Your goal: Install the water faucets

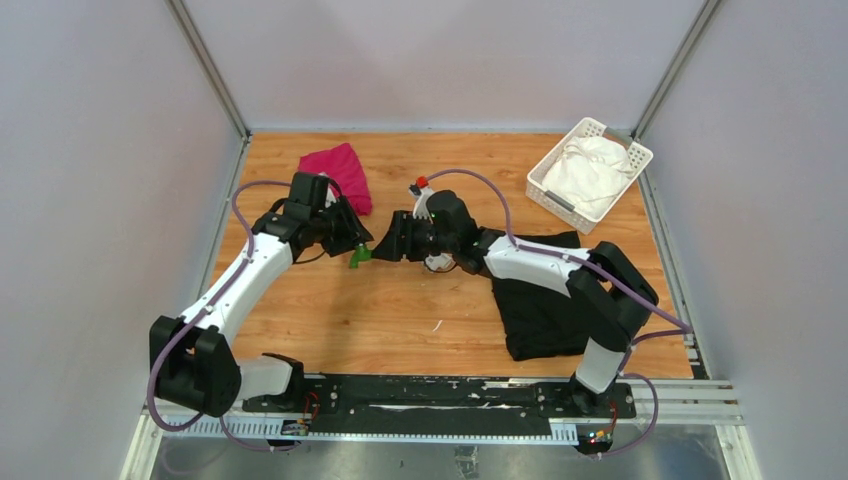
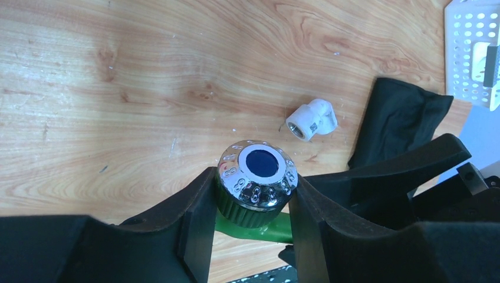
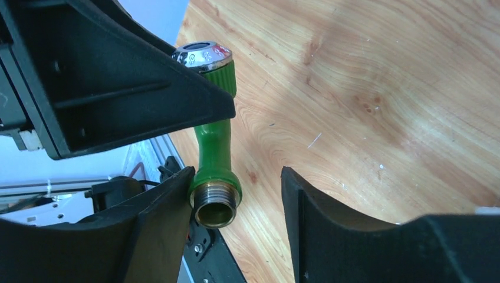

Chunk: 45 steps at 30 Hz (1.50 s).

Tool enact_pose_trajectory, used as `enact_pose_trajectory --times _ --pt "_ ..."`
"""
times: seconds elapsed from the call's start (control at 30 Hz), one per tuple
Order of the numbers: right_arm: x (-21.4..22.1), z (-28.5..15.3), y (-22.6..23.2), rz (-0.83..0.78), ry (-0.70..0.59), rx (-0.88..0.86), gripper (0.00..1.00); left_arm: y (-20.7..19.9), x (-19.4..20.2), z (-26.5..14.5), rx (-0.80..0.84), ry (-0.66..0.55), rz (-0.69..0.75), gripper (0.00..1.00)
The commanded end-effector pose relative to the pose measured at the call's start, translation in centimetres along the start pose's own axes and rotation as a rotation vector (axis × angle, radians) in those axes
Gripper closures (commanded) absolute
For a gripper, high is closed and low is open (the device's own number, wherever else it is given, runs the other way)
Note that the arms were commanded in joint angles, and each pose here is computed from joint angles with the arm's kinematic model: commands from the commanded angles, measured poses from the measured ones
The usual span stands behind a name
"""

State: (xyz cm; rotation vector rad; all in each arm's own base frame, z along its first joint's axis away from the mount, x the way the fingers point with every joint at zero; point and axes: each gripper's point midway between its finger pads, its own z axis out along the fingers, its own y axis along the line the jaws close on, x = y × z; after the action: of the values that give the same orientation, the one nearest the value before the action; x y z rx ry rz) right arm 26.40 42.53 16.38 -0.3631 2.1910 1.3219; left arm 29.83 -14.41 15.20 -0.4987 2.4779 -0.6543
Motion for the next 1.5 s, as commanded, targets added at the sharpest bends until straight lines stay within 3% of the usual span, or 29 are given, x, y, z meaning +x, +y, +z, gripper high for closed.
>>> enact_pose_trajectory --times 0.0,0.13,0.4,0.47,0.53,0.63,0.9,1.23,1.47 --pt "-1.3 0.6 2.0 0.003 -0.021 -0.060 0.42 -0.2 0.9 -0.3 0.019 0.026 -0.009 1.00" --pt "-1.2 0.9 2.0 0.006 -0.011 -0.061 0.51 -0.1 0.9 -0.3 0.014 0.024 -0.011 1.00" --pt "-0.7 1.0 2.5 0.022 0.010 -0.096 0.82 0.1 0.9 -0.1 0.004 0.024 -0.021 1.00" --pt "-0.5 0.9 2.5 0.025 0.014 -0.097 0.78 0.2 0.9 -0.1 0.000 0.018 -0.024 1.00" --pt "-0.3 0.8 2.3 0.028 0.017 -0.092 0.56 0.2 0.8 -0.3 -0.002 0.011 -0.026 1.00" --pt "0.0 0.7 2.0 0.035 0.018 -0.083 0.45 0.2 0.7 -0.3 -0.002 0.008 -0.026 1.00" --pt "0.3 0.8 1.8 0.035 0.028 -0.083 0.52 0.1 0.4 -0.5 -0.007 0.006 -0.017 1.00" --pt "1.1 0.8 1.0 0.039 0.042 -0.066 0.44 -0.2 0.2 -0.8 -0.003 0.000 -0.005 1.00" --pt "1.0 0.9 1.3 0.034 0.047 -0.080 0.52 -0.2 0.2 -0.8 -0.004 -0.001 -0.009 1.00"
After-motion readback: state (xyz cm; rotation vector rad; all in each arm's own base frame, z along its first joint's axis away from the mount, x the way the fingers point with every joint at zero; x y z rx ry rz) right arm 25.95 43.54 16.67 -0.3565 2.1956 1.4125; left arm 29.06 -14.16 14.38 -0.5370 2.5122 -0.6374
